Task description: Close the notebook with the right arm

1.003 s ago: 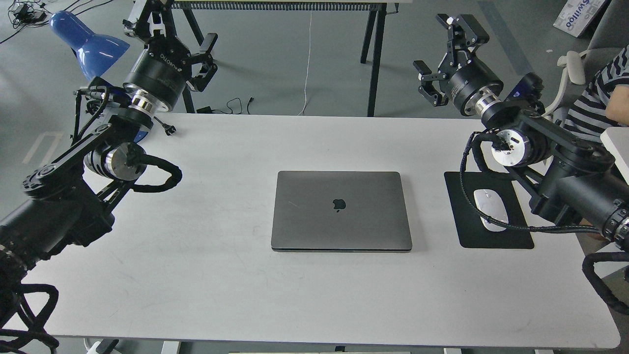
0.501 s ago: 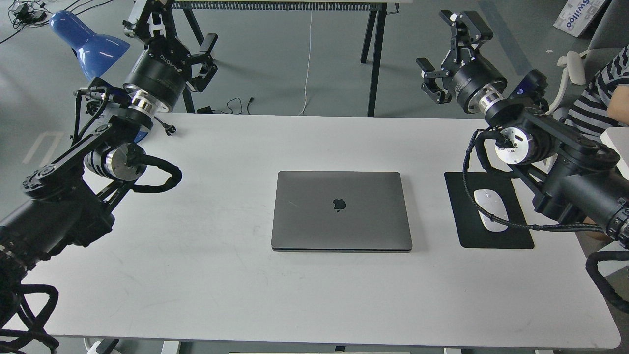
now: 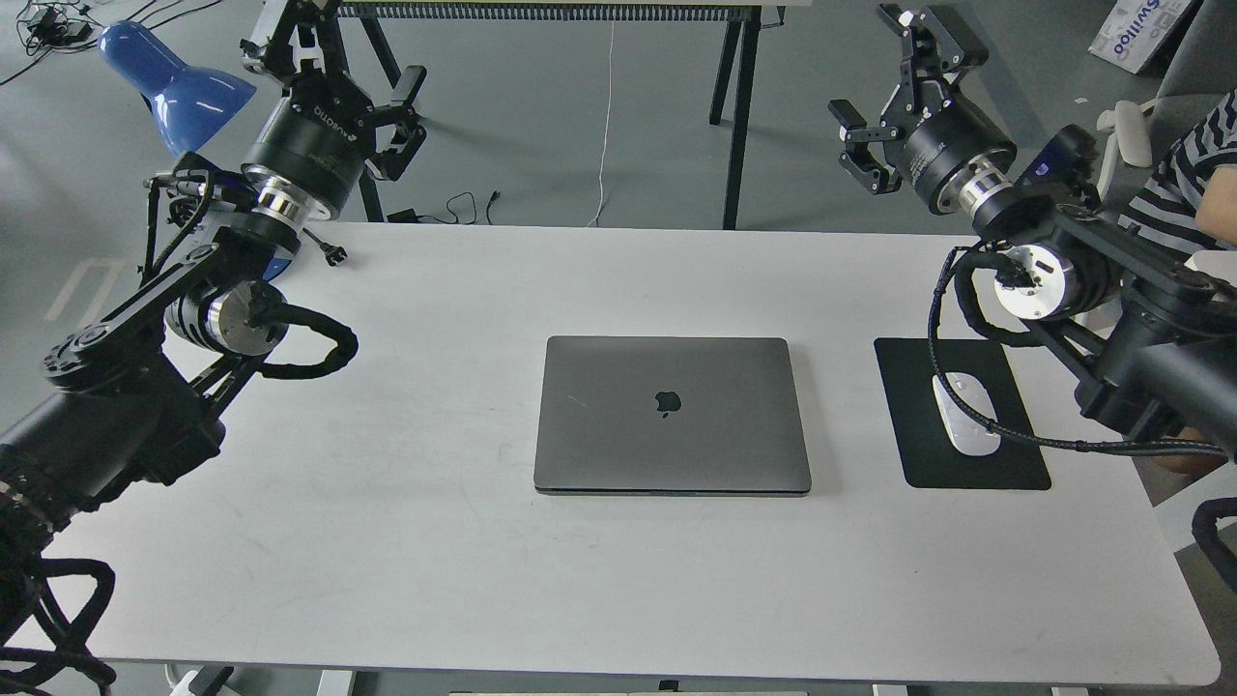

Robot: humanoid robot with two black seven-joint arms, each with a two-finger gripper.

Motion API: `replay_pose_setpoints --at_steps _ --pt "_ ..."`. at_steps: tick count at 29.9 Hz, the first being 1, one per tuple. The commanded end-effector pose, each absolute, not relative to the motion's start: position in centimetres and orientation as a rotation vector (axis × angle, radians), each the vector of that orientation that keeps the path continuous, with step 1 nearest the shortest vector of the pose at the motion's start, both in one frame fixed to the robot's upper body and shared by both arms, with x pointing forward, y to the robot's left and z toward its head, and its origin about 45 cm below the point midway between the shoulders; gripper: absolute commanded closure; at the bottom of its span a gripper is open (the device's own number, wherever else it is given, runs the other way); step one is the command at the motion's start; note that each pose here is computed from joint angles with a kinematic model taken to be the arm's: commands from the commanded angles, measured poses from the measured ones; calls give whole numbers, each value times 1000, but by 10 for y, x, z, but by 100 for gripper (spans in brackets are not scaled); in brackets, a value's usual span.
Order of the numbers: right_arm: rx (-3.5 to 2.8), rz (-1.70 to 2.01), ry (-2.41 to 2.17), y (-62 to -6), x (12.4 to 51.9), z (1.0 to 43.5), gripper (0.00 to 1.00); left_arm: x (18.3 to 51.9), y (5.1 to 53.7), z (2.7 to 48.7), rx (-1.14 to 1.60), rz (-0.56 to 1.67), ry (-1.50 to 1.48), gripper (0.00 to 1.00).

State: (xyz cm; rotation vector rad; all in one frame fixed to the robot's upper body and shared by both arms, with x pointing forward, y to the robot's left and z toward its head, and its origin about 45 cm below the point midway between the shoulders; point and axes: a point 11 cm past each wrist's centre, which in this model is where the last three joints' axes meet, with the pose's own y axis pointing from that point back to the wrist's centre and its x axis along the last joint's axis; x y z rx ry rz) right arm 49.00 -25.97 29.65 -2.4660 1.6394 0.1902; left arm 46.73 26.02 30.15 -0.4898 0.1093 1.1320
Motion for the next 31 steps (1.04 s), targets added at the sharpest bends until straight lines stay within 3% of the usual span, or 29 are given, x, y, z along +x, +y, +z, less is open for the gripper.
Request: replay_pose_setpoints --at_steps 1,8,31 --pt "-2467 170 1644 -268 483 303 0 467 260 302 -490 1132 109 0" --pt "-2465 203 1691 -283 472 286 0 467 260 302 -490 1132 109 0" --pt "-2460 199 1696 -283 472 286 0 467 260 302 -490 1132 109 0"
